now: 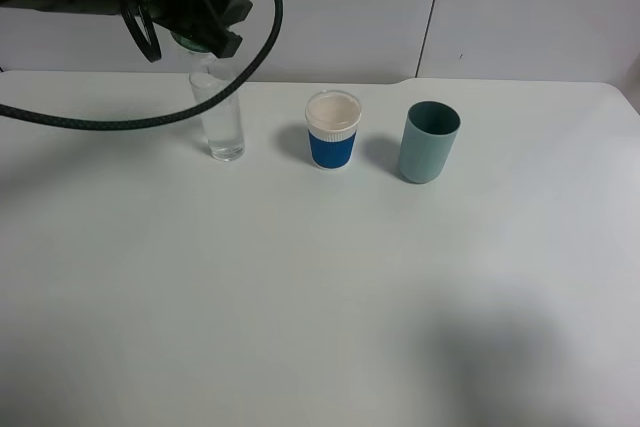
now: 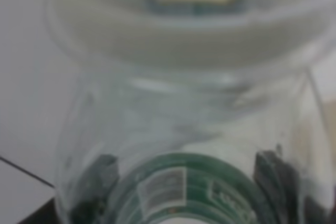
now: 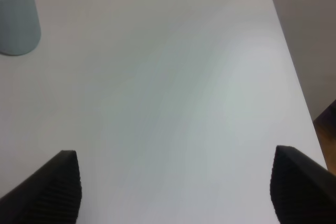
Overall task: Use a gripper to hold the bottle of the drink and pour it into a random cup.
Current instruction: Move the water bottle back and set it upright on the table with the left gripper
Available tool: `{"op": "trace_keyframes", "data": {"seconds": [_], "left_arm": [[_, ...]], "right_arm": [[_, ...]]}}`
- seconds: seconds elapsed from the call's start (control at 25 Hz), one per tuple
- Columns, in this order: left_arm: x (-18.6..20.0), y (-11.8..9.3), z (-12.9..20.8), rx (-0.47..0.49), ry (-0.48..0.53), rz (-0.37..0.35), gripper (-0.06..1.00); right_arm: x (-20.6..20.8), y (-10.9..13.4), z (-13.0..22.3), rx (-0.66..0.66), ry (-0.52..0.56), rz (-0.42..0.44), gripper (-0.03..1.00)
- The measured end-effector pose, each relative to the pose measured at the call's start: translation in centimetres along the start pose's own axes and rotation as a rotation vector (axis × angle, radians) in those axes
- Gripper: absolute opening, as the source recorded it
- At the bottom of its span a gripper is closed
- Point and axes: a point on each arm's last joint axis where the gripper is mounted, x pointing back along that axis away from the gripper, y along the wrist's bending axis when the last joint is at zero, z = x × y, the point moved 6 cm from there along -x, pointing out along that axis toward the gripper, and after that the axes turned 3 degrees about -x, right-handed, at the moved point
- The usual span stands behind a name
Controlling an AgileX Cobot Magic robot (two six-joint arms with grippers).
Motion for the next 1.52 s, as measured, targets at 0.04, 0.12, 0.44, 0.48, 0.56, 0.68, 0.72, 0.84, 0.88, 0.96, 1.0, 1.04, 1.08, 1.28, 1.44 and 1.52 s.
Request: {"op": "trace_keyframes", "data": {"seconds": [0.04, 0.12, 0.44, 0.48, 0.56, 0.68, 0.72, 0.84, 0.88, 0.96, 1.0, 1.04, 1.08, 1.28, 1.44, 1.52], "left_arm": [[0.3, 0.1, -0.4, 0.036, -0.014, 0.002, 0.54], [1.0, 0.3, -1.1, 0.098, -0.038, 0.006, 0.54], [3.7, -0.1, -2.1, 0.266, -0.108, 0.045, 0.54], [4.2, -0.3, -2.2, 0.274, -0.129, 0.056, 0.54], [5.2, -1.1, -1.9, 0.276, -0.168, 0.086, 0.54], [7.1, -2.3, -2.1, 0.271, -0.256, 0.136, 0.54], [7.8, -2.7, -1.9, 0.271, -0.273, 0.148, 0.54], [9.2, -3.5, -1.0, 0.276, -0.289, 0.167, 0.54], [9.5, -3.8, -0.5, 0.277, -0.282, 0.172, 0.54], [9.8, -4.4, 0.7, 0.281, -0.256, 0.182, 0.54], [9.8, -4.8, 1.4, 0.286, -0.237, 0.189, 0.54], [9.8, -5.2, 2.0, 0.290, -0.220, 0.195, 0.54], [9.9, -5.6, 2.8, 0.292, -0.200, 0.203, 0.54], [10.1, -6.9, 5.4, 0.345, -0.144, 0.216, 0.54], [10.1, -6.2, 7.5, 0.487, -0.095, 0.128, 0.54], [10.2, -5.9, 8.8, 0.525, -0.061, 0.074, 0.54]], "right_arm": [[0.0, 0.0, 0.0, 0.000, 0.000, 0.000, 0.74], [0.0, 0.0, 0.0, 0.000, 0.000, 0.000, 0.74], [0.0, 0.0, 0.0, 0.000, 0.000, 0.000, 0.74], [0.0, 0.0, 0.0, 0.000, 0.000, 0.000, 0.74], [0.0, 0.0, 0.0, 0.000, 0.000, 0.000, 0.74], [0.0, 0.0, 0.0, 0.000, 0.000, 0.000, 0.74], [0.0, 0.0, 0.0, 0.000, 0.000, 0.000, 0.74], [0.0, 0.0, 0.0, 0.000, 0.000, 0.000, 0.74], [0.0, 0.0, 0.0, 0.000, 0.000, 0.000, 0.74], [0.0, 0.0, 0.0, 0.000, 0.000, 0.000, 0.74], [0.0, 0.0, 0.0, 0.000, 0.000, 0.000, 0.74], [0.0, 0.0, 0.0, 0.000, 0.000, 0.000, 0.74], [0.0, 0.0, 0.0, 0.000, 0.000, 0.000, 0.74], [0.0, 0.0, 0.0, 0.000, 0.000, 0.000, 0.74], [0.0, 0.0, 0.0, 0.000, 0.000, 0.000, 0.74], [0.0, 0.0, 0.0, 0.000, 0.000, 0.000, 0.74]]}}
